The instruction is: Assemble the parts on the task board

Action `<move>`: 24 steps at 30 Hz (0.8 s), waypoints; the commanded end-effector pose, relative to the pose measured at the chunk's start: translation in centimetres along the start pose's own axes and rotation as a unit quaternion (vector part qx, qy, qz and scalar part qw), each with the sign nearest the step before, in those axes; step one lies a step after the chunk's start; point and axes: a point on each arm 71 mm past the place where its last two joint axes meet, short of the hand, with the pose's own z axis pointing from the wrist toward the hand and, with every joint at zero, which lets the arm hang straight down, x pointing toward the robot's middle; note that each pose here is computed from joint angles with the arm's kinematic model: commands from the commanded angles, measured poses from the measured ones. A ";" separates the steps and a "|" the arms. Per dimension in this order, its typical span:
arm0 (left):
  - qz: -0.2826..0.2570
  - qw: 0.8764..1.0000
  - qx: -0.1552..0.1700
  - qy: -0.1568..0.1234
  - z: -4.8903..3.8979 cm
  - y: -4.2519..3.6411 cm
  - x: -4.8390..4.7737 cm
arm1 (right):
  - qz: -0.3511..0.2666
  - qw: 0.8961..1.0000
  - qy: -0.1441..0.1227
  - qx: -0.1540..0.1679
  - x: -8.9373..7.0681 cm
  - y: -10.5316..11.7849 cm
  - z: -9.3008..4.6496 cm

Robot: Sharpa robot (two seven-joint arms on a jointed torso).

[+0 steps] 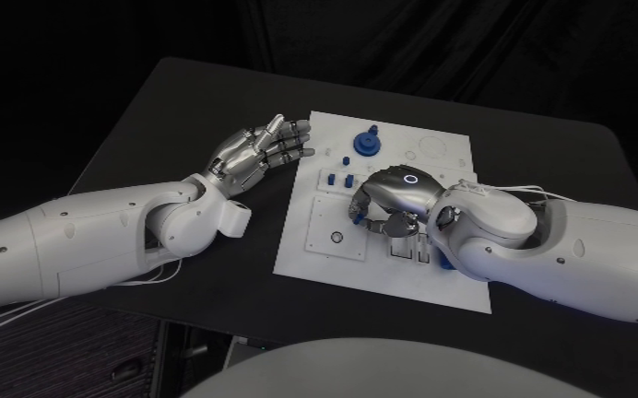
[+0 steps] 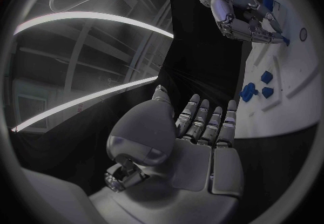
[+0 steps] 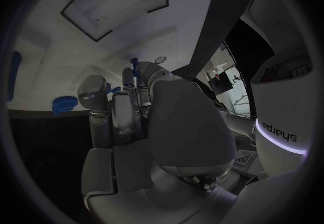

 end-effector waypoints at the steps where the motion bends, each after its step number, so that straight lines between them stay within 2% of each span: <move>1: -0.008 0.999 0.044 0.008 0.02 -0.52 0.19 | -0.007 1.000 0.003 0.004 0.2 0.0 0.0; 24: -0.010 0.999 0.039 0.010 -0.01 -0.31 0.19 | -0.018 1.000 0.009 -0.002 1.0 0.1 0.3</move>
